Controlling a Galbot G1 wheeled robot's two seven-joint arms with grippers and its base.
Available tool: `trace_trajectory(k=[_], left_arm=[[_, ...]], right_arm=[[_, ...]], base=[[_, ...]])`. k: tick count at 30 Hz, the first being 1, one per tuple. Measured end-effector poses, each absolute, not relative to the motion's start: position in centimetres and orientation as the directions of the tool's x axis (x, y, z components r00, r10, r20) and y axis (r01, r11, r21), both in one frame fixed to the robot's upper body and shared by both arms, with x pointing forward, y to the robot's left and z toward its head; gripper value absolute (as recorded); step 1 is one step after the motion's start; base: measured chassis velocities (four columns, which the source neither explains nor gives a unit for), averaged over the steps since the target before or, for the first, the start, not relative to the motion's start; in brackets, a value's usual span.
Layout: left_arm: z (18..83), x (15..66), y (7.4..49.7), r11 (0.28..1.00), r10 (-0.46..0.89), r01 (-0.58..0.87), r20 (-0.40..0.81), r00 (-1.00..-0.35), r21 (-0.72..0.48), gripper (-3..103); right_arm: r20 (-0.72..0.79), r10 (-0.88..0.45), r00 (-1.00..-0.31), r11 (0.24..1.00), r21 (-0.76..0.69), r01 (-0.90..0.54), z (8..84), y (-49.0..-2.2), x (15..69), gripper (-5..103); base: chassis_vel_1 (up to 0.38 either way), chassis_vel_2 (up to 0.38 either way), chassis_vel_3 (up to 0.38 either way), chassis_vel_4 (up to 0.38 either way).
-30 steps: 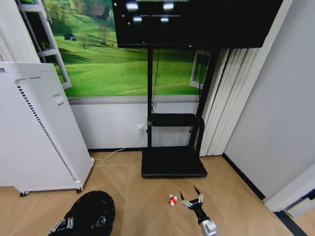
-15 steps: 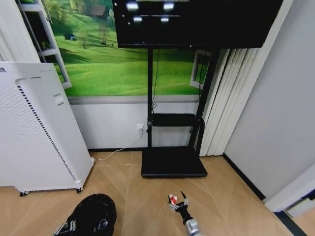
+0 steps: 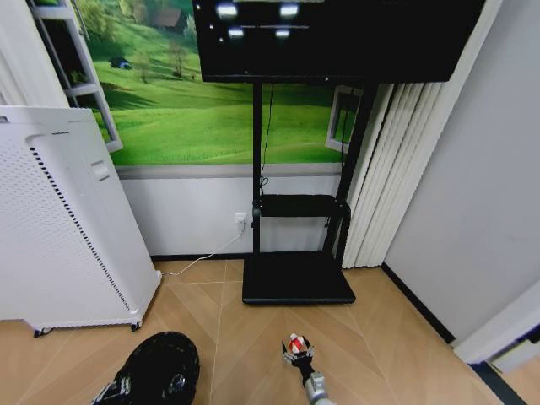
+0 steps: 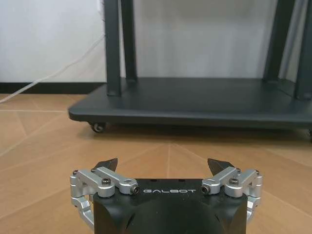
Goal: Pick up the trash bin and place the garbage on the floor into it.
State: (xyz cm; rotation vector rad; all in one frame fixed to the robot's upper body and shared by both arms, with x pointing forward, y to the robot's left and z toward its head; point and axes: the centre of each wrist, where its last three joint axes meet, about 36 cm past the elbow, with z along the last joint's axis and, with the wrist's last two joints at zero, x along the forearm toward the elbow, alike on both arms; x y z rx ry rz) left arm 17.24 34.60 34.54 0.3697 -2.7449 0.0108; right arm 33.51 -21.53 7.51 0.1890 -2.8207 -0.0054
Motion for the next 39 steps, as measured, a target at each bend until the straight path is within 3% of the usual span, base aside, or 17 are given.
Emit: trace_trajectory(k=[15, 39], left_arm=[[34.3, 17.5, 34.4, 0.965, -0.252, -0.259, 0.369, -0.895, 0.033, 7], [34.1, 16.9, 34.5, 0.966, -0.249, -0.255, 0.359, -0.9, 0.031, 7]], right_arm=[[0.398, 0.011, -0.917, 0.992, 0.108, 0.059, 7.2, -21.0, 37.2, 100], [0.457, 0.04, -0.889, 0.959, 0.233, 0.163, 6.4, -19.2, 37.0, 100]], base=[[0.0, 0.0, 0.0, 0.0], [0.0, 0.0, 0.0, 0.0]])
